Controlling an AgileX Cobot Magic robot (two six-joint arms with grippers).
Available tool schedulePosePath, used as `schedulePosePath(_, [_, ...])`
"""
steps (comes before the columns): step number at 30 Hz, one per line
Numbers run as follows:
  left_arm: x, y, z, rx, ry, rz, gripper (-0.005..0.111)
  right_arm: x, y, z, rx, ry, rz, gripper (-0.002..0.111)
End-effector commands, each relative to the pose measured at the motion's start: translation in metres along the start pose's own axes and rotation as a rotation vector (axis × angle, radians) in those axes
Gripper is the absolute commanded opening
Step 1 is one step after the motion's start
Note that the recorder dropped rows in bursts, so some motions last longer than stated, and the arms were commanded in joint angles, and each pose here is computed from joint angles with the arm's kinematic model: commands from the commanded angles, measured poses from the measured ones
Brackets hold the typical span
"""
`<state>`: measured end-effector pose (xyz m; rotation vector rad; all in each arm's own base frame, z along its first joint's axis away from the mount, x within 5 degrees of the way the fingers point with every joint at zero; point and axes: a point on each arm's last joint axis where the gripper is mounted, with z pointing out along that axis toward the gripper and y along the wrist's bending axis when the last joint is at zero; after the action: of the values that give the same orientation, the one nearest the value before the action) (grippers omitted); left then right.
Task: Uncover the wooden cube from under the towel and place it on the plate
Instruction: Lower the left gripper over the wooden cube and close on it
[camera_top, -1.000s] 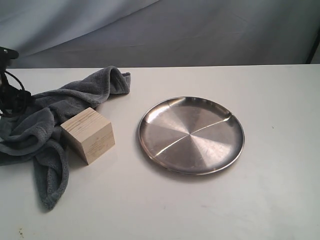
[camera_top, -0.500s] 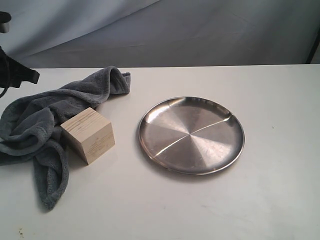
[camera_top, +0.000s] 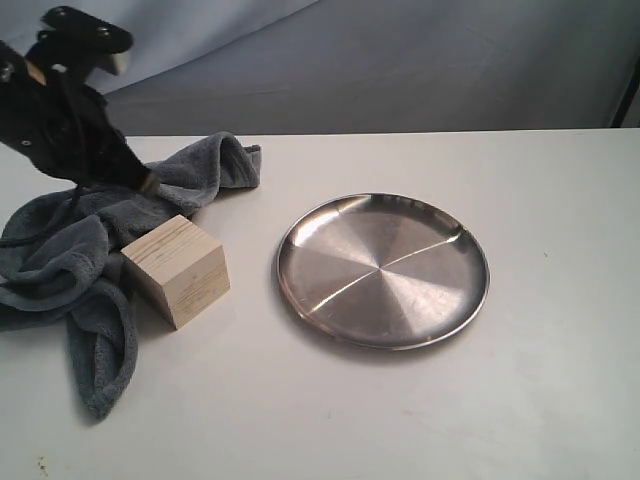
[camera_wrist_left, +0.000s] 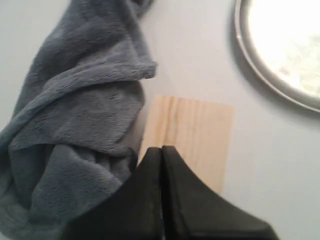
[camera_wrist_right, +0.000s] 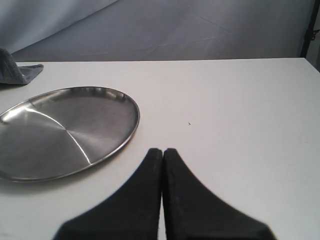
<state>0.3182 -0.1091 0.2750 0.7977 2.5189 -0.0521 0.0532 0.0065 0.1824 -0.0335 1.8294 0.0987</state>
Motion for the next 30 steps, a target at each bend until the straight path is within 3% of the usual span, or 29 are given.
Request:
schedulePosePath(1, [-0.016, -0.013, 0.004, 0.014, 0.189, -0.002, 0.0, 0.0, 0.0, 0.0, -0.005, 0.002, 0.003, 0.0])
schedulePosePath(4, [-0.025, -0.011, 0.011, 0.029, 0.326, -0.063, 0.0, 0.0, 0.0, 0.0, -0.005, 0.002, 0.003, 0.0])
schedulePosePath(11, [-0.033, -0.009, 0.045, 0.034, 0.366, -0.071, 0.005, 0.0, 0.0, 0.0, -0.005, 0.002, 0.003, 0.0])
schedulePosePath(14, [-0.032, -0.009, 0.056, 0.03, 0.38, -0.062, 0.017, 0.0, 0.0, 0.0, -0.005, 0.002, 0.003, 0.0])
schedulePosePath(22, [-0.031, -0.005, 0.076, -0.002, 0.38, -0.036, 0.077, 0.0, 0.0, 0.0, -0.005, 0.002, 0.003, 0.0])
schedulePosePath(24, [-0.03, -0.006, 0.082, 0.0, 0.391, -0.037, 0.087, 0.0, 0.0, 0.0, -0.005, 0.002, 0.003, 0.0])
schedulePosePath(30, [-0.028, -0.006, 0.102, 0.003, 0.393, -0.034, 0.097, 0.0, 0.0, 0.0, -0.005, 0.002, 0.003, 0.0])
